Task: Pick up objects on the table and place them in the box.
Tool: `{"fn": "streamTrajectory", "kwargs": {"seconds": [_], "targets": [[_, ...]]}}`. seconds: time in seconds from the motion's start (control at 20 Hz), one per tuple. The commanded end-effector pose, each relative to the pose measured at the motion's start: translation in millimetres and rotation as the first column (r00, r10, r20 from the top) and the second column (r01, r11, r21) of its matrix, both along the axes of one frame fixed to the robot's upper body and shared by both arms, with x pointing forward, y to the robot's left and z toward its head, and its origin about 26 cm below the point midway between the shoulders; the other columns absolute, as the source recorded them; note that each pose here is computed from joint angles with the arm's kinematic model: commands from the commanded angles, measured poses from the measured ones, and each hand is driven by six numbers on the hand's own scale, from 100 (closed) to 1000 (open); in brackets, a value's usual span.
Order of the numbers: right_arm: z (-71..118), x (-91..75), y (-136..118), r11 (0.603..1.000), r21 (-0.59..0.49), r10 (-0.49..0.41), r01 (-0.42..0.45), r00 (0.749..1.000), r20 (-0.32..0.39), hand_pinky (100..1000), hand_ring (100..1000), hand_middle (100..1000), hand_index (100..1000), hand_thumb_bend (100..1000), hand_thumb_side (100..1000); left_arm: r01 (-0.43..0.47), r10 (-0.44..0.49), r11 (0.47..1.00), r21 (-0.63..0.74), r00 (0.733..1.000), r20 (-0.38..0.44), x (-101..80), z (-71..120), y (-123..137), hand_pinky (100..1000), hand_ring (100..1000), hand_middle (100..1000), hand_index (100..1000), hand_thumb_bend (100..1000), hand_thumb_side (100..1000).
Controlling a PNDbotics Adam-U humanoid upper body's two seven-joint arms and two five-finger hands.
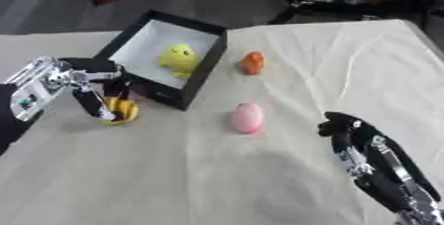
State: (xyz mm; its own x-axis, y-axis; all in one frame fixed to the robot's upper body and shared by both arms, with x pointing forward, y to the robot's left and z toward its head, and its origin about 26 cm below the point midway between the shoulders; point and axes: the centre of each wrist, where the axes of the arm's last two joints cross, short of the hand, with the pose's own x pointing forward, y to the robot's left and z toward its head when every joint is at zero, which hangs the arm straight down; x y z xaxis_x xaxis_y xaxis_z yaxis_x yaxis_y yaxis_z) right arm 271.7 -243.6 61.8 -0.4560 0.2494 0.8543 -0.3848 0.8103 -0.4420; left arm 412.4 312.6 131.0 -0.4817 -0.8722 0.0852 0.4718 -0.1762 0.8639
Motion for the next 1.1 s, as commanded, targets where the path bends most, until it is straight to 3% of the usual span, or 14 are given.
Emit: {"fn": "streamTrajectory", "kwargs": {"seconds": [0.05, 0.7, 0.9, 1.1], "targets": [[6.0, 1.5, -1.1, 1.0, -0.002, 0.002, -0.002, 1.0, 0.015, 865, 746, 706, 863, 100, 718, -0.015, 0.014, 1.0, 0.005, 0.997, 0.075, 1.6, 32.0, 7.7, 528, 397, 381, 536, 374, 152], [5.4, 0.6, -2.8, 1.0, -0.008, -0.002, 0.002, 1.0, 0.013, 865, 746, 706, 863, 100, 716, -0.006, -0.006, 0.999, 0.039, 0.953, 0.304, -10.6, 119.9, 3.1, 560, 406, 391, 541, 374, 178], [4.7, 0.2, -2.6, 1.0, -0.01, 0.002, -0.002, 1.0, 0.01, 864, 746, 706, 863, 100, 716, 0.01, -0.038, 0.997, 0.081, 0.931, 0.364, -5.8, 142.8, -9.2, 574, 427, 409, 545, 369, 185], [4.0, -0.1, -2.5, 1.0, -0.01, 0.004, -0.004, 1.0, 0.006, 864, 746, 706, 863, 100, 719, 0.028, -0.071, 0.993, 0.113, 0.914, 0.399, 7.7, 152.4, -27.5, 579, 430, 412, 549, 366, 189]]}}
